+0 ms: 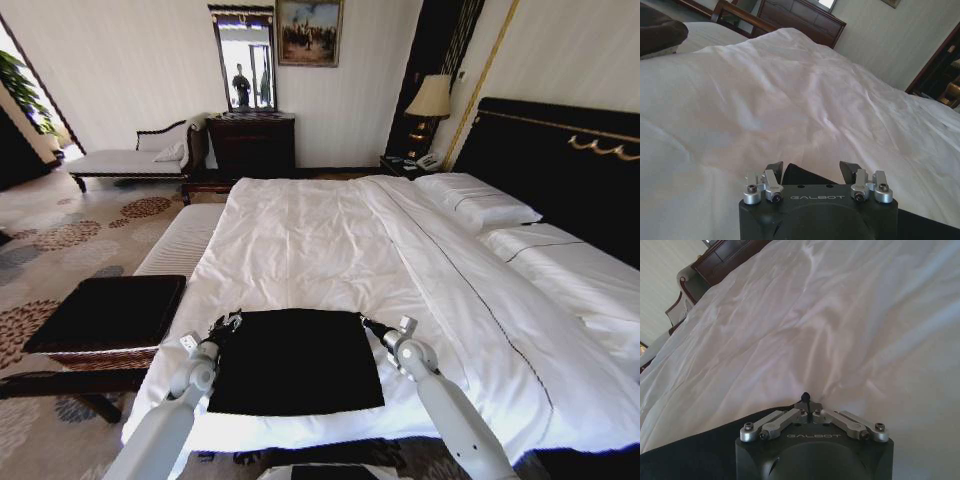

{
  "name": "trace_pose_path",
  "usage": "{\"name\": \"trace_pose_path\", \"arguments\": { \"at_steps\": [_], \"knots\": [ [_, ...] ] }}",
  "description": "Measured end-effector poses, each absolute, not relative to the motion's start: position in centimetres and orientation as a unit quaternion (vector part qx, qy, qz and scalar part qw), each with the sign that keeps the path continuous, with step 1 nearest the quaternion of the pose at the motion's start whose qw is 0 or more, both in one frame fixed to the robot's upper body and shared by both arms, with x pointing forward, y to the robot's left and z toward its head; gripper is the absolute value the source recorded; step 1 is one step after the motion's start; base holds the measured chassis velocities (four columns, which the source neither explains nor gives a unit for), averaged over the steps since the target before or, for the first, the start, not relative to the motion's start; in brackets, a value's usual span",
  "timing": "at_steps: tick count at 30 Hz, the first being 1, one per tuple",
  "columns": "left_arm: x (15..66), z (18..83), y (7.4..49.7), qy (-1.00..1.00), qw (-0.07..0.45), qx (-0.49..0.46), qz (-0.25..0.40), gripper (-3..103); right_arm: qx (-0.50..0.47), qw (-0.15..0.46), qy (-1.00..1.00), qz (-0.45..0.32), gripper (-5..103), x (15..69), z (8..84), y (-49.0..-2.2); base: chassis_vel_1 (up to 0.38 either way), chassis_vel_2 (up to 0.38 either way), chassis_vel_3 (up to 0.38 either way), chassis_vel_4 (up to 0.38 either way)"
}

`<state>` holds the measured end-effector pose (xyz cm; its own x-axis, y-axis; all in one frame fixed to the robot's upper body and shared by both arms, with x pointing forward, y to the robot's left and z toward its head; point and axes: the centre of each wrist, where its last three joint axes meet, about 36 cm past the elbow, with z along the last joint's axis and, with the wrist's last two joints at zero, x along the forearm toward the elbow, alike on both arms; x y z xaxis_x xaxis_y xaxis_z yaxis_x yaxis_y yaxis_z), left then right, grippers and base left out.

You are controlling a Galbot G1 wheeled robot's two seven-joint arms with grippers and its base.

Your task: Fold the clothes on the bed and place them into the basket.

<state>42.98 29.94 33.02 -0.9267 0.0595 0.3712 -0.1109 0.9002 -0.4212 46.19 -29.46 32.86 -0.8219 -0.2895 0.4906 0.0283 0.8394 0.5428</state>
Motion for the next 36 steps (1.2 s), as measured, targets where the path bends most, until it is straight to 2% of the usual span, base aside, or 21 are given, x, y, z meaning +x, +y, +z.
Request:
{"name": "trace_pose_path", "arguments": {
  "at_steps": [1,5,7,11,12,15,16,17,21,28,34,36],
  "knots": [
    [43.1,32.9,29.8,-0.955,0.196,0.013,0.222,65,0.071,0.289,-0.914,-0.274,0,46.2,32.9,-29.5,0.0,0.0,0.0,0.0],
    [42.7,32.3,29.5,-0.952,0.212,0.012,0.22,47,0.067,0.287,-0.916,-0.273,0,46.4,33.1,-29.7,0.0,0.0,0.0,0.0],
    [42.6,32.2,29.5,-0.952,0.214,0.013,0.22,47,0.067,0.286,-0.916,-0.273,0,46.4,33.1,-29.7,0.0,0.0,0.0,0.0],
    [43.1,31.7,29.7,-0.955,0.206,0.022,0.214,26,0.066,0.285,-0.915,-0.277,0,46.4,32.9,-29.4,0.0,0.0,0.0,0.0],
    [43.1,31.7,29.7,-0.955,0.206,0.022,0.214,26,0.066,0.285,-0.915,-0.277,0,46.4,32.9,-29.4,0.0,0.0,0.0,0.0],
    [43.4,32.0,29.6,-0.956,0.199,0.023,0.216,10,0.065,0.287,-0.915,-0.276,0,46.2,32.8,-29.2,0.0,0.0,0.0,0.0],
    [43.4,32.0,29.6,-0.956,0.199,0.023,0.216,10,0.065,0.287,-0.915,-0.276,0,46.2,32.8,-29.2,0.0,0.0,0.0,0.0],
    [43.4,32.2,29.5,-0.956,0.197,0.022,0.216,4,0.065,0.286,-0.915,-0.275,0,46.2,32.8,-29.2,0.0,0.0,0.0,0.0],
    [43.4,32.3,29.5,-0.956,0.197,0.023,0.216,1,0.063,0.284,-0.917,-0.274,0,46.1,32.9,-29.3,0.0,0.0,0.0,0.0],
    [42.9,32.5,29.1,-0.956,0.196,0.02,0.219,1,0.062,0.281,-0.919,-0.271,0,45.8,33.4,-29.5,0.0,0.0,0.0,0.0],
    [42.5,35.1,29.1,-0.97,0.151,0.001,0.189,1,0.072,0.25,-0.934,-0.246,0,45.0,35.8,-29.0,0.0,0.0,0.0,0.0],
    [42.4,36.8,29.2,-0.979,0.117,-0.011,0.167,1,0.081,0.22,-0.945,-0.228,0,44.5,38.2,-28.8,0.0,0.0,0.0,0.0]
  ]
}}
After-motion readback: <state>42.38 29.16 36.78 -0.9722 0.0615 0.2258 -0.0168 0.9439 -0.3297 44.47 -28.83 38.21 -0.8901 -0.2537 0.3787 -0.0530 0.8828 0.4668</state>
